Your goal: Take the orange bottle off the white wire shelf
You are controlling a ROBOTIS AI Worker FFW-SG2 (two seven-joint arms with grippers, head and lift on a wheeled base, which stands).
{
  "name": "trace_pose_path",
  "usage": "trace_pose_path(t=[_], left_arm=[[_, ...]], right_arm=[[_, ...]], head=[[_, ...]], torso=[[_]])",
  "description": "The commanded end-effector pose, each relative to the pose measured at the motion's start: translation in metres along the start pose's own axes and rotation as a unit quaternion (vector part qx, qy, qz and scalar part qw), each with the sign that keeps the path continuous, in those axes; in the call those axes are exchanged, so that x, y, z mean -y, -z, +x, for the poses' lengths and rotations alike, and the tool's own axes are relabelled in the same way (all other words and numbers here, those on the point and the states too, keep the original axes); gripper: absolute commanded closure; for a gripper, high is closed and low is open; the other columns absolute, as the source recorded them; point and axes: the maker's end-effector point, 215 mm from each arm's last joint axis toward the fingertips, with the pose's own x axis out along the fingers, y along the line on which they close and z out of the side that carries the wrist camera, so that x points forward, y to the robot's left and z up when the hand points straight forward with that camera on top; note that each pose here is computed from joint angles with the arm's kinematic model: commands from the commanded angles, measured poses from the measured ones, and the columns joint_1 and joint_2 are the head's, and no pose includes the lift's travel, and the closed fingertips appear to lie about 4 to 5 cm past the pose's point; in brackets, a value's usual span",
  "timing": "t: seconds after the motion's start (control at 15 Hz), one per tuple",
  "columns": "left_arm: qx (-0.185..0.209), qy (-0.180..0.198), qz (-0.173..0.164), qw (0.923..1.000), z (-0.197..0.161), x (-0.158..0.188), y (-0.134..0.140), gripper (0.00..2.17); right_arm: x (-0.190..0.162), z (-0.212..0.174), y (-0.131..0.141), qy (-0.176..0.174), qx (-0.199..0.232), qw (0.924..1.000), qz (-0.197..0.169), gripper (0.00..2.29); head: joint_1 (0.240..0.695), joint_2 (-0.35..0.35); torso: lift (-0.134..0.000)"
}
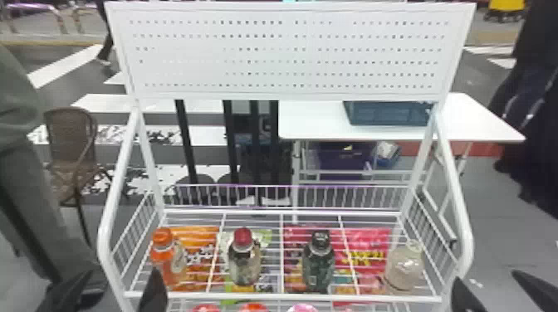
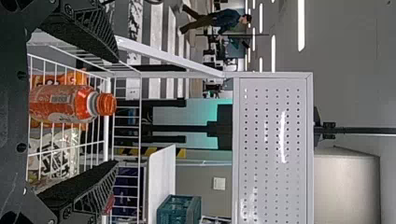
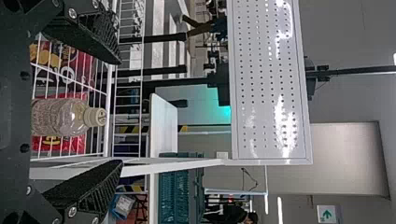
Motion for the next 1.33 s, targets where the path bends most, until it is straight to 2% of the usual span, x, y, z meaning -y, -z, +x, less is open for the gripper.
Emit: trace_pose_path(t=[0.0,1.27], left_arm=[[0.003,-0.001,0.001,1.0000,-0.0007,-0.0005,-0.0037,0.13],[0.007,-0.002,0.009,0.9999,-0.0017,0.0040,-0.0061,0.13]], right_arm=[[0.0018,-0.0006,0.0005,0.001,-0.001,1.0000,0.000,0.14],[0.0001,0.0021,0.0018,-0.001,-0.002,1.0000,0.000,0.14]], head=[[0.499,0.000],[0.499,0.000]], torso=[[0.000],[0.000]])
